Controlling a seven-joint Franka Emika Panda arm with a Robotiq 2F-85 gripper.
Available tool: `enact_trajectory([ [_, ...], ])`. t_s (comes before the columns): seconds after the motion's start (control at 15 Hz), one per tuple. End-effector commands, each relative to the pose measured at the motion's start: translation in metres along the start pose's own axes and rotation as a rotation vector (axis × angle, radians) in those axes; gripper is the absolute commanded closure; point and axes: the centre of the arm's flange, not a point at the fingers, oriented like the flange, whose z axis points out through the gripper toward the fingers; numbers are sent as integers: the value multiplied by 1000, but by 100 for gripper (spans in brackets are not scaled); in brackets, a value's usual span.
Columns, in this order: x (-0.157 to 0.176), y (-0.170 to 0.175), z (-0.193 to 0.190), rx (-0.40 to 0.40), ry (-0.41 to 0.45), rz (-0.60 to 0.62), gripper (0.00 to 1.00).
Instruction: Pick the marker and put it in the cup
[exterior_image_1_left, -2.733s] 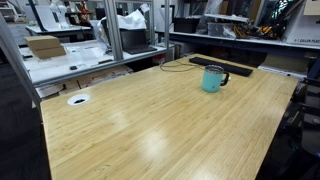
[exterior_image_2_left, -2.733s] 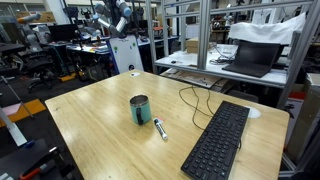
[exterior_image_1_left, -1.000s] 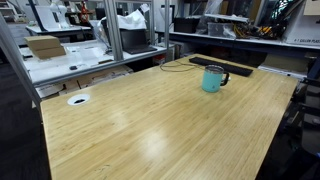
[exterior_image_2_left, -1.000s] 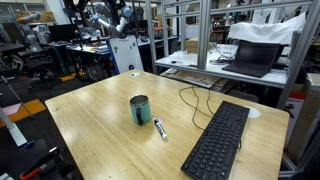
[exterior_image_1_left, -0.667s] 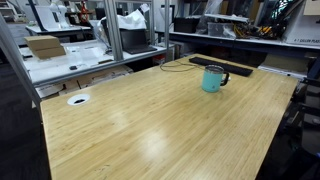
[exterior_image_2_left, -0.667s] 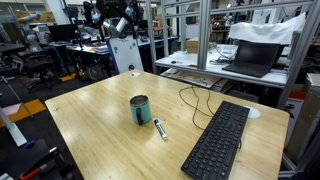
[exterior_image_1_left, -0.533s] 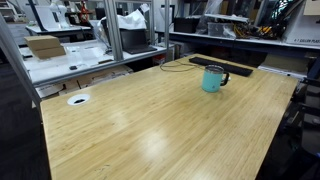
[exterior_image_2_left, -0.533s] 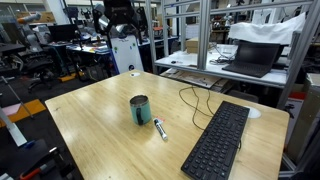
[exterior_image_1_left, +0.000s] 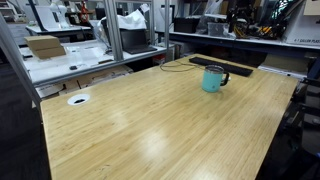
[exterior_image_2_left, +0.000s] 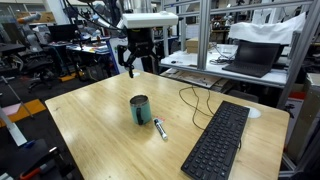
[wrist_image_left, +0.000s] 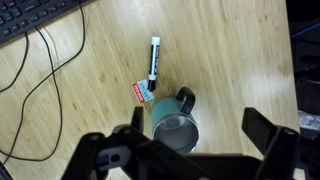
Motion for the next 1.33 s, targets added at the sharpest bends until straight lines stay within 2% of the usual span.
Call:
enact_trajectory([
  [0.0,-17,11,2,-33,32,-67,0],
  [0.07,-11,7,8,-9,5,-33,0],
  [0.6,-14,9,5,-17,8,-53,0],
  [0.93,-10,21,35,-2,25,38,0],
  [1.27,-23,37,75,-54,38,97,0],
])
